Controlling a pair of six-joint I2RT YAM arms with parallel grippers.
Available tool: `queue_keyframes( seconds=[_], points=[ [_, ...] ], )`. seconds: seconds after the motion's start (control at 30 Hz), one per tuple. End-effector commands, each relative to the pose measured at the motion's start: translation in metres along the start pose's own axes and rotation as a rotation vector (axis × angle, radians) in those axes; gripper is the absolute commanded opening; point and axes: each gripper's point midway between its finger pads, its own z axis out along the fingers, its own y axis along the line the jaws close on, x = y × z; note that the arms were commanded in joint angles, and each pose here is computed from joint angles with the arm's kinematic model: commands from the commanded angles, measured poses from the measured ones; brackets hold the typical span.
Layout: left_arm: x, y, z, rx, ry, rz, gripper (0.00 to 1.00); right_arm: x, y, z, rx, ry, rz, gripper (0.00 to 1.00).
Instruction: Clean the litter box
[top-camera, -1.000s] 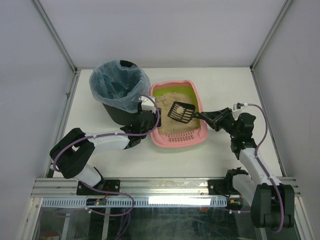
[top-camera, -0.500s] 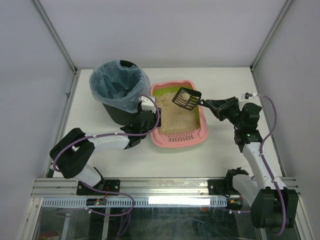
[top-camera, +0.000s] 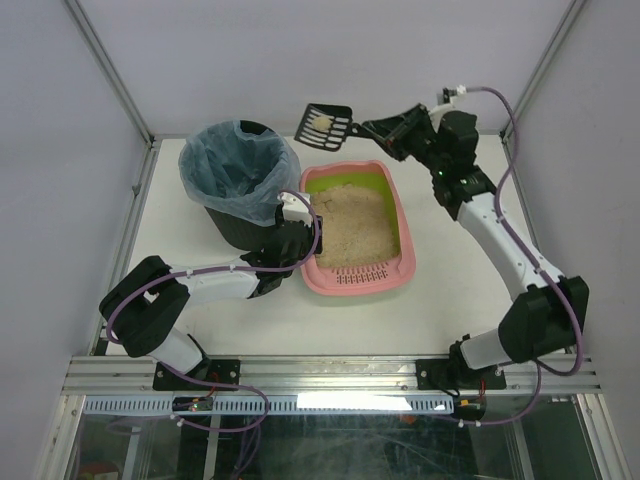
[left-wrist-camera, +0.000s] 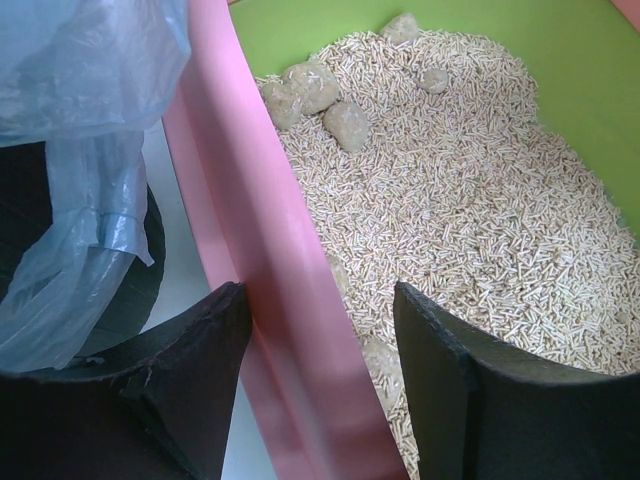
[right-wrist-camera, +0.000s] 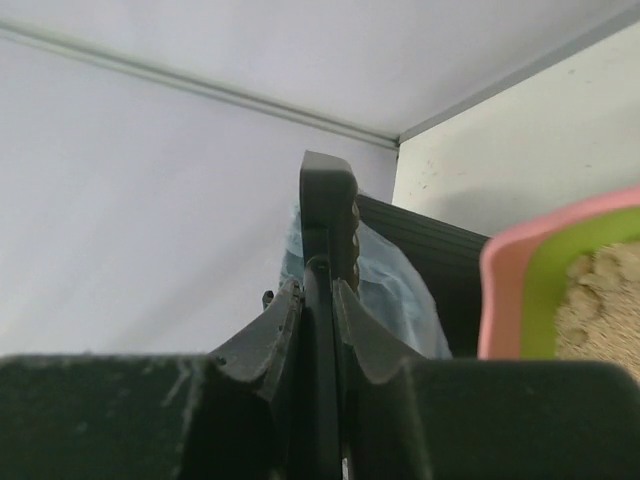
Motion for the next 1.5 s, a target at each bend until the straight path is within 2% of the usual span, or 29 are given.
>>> queue_keyframes(
  seconds=[0.0,0.17,0.37,0.53,0.9,1.0,1.33,1.47],
  points=[
    [-0.018,-0.034,-0.003,0.121,-0.047,-0.043,0.59,0.010,0.058,0.034,-0.058,0.000,-0.203,0.00],
    [-0.019,-0.036,-0.003,0.125,-0.047,-0.042,0.59,0.052,0.085,0.073,-0.110,0.101,-0.409,0.00],
    [-0.019,-0.035,-0.003,0.121,-0.047,-0.038,0.59,0.085,0.111,0.099,-0.163,0.108,-0.789,0.00],
    [-0.018,-0.034,-0.002,0.118,-0.047,-0.035,0.59,0.108,0.131,0.101,-0.228,0.067,-1.022,0.00],
    [-0.018,-0.035,-0.001,0.118,-0.043,-0.032,0.59,0.131,0.150,0.079,-0.411,-0.043,-1.314,0.00],
    [-0.018,-0.035,-0.002,0.118,-0.042,-0.032,0.59,0.135,0.157,0.067,-0.495,-0.117,-1.409,0.00],
    [-0.018,-0.035,-0.002,0.118,-0.042,-0.031,0.59,0.132,0.162,0.046,-0.558,-0.202,-1.418,0.00],
    [-0.018,-0.034,-0.002,0.117,-0.041,-0.030,0.59,0.114,0.170,0.033,-0.507,-0.263,-1.337,0.00]
  ],
)
